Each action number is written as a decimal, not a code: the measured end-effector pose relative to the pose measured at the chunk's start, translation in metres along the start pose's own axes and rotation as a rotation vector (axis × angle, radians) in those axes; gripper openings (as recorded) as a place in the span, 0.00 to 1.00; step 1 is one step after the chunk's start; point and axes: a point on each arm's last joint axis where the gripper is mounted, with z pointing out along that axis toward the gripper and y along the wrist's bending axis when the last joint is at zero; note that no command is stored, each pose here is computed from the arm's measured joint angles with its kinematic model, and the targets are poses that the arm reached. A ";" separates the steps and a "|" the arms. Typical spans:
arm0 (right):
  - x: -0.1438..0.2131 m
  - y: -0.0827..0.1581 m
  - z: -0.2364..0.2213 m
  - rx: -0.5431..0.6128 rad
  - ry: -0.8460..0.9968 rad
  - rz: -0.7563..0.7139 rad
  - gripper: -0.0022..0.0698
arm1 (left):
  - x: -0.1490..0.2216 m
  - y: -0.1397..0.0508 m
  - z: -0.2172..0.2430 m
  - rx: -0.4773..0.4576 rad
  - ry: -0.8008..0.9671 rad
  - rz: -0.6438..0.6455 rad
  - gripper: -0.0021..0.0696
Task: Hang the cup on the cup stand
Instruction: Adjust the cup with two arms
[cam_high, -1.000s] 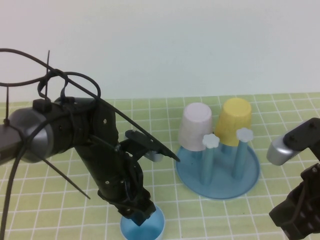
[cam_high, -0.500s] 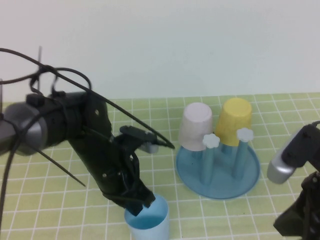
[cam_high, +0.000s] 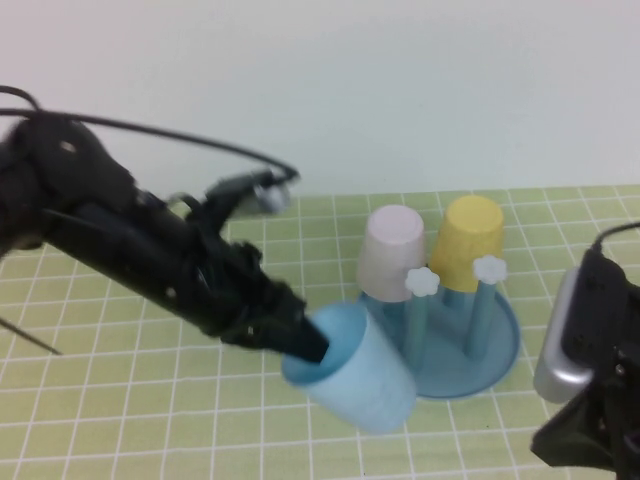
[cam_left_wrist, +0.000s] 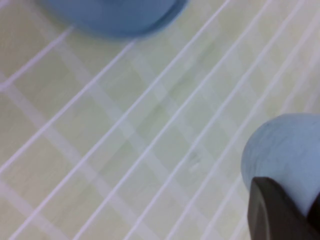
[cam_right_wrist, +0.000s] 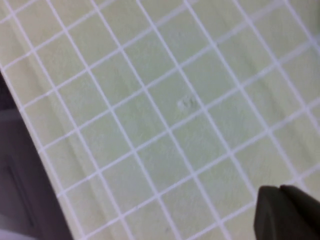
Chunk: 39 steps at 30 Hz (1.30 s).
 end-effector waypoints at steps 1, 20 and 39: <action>-0.002 0.000 0.000 -0.003 -0.019 -0.038 0.03 | -0.001 -0.004 -0.007 0.026 -0.037 -0.009 0.04; -0.032 0.002 -0.007 0.015 -0.346 -0.219 0.45 | -0.002 -0.017 -0.028 0.097 -0.125 -0.061 0.04; -0.042 0.001 -0.011 0.045 -0.461 -0.245 0.92 | -0.003 -0.020 -0.029 0.139 -0.136 -0.070 0.04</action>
